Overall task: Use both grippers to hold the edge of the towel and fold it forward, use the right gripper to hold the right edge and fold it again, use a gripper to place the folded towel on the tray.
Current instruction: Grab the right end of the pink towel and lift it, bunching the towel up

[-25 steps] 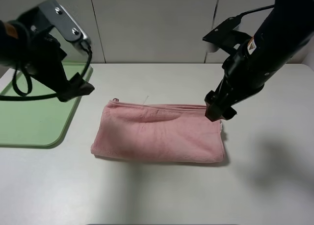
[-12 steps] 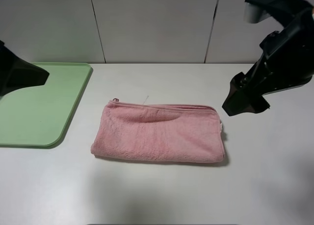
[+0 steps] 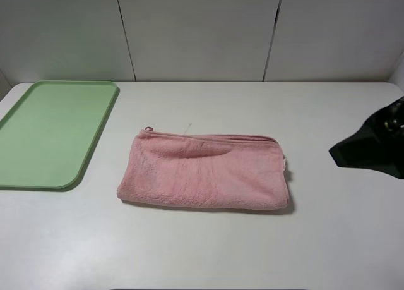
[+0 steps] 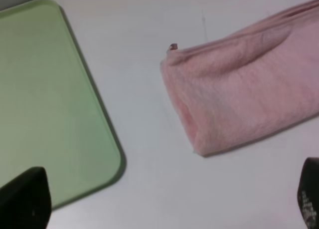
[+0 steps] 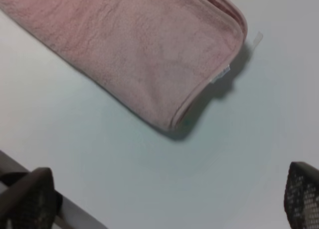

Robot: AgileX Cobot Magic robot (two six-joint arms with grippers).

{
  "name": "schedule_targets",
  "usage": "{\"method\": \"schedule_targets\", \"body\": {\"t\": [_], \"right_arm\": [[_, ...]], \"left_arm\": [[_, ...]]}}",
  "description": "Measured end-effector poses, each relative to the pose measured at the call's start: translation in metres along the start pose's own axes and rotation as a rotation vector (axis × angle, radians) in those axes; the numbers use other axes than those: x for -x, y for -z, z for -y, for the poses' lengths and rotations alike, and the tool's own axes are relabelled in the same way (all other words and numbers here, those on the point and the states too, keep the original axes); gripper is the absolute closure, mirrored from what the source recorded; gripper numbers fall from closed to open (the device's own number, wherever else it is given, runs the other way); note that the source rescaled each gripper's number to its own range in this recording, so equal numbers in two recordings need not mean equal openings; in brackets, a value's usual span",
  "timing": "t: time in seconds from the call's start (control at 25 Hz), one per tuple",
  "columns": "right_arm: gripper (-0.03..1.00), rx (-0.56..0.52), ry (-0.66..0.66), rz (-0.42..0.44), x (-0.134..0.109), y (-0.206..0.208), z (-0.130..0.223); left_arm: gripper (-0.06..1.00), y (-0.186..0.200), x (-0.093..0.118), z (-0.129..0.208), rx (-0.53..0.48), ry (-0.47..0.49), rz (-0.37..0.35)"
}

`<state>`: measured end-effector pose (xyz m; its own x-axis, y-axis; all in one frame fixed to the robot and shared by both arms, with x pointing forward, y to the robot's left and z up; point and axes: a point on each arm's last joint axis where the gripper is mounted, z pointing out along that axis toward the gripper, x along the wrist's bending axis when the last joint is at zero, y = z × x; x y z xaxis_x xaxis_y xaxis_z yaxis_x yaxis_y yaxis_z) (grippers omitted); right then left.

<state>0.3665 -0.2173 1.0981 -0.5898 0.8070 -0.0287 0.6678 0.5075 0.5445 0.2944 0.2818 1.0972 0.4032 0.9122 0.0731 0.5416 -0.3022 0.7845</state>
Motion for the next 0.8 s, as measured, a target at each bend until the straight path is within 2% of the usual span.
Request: {"method": "schedule_targets", "body": {"t": [0.44,0.8], "right_arm": [[-0.03,0.103,-0.040,0.004,-0.003,0.021,0.033],[-0.03,0.104,-0.041,0.004,-0.003,0.023,0.035]], "left_arm": [[-0.05,0.020,0.007,0.073,0.095,0.073,0.057],[-0.05,0.019,0.008,0.086,0.081,0.077,0.065]]}}
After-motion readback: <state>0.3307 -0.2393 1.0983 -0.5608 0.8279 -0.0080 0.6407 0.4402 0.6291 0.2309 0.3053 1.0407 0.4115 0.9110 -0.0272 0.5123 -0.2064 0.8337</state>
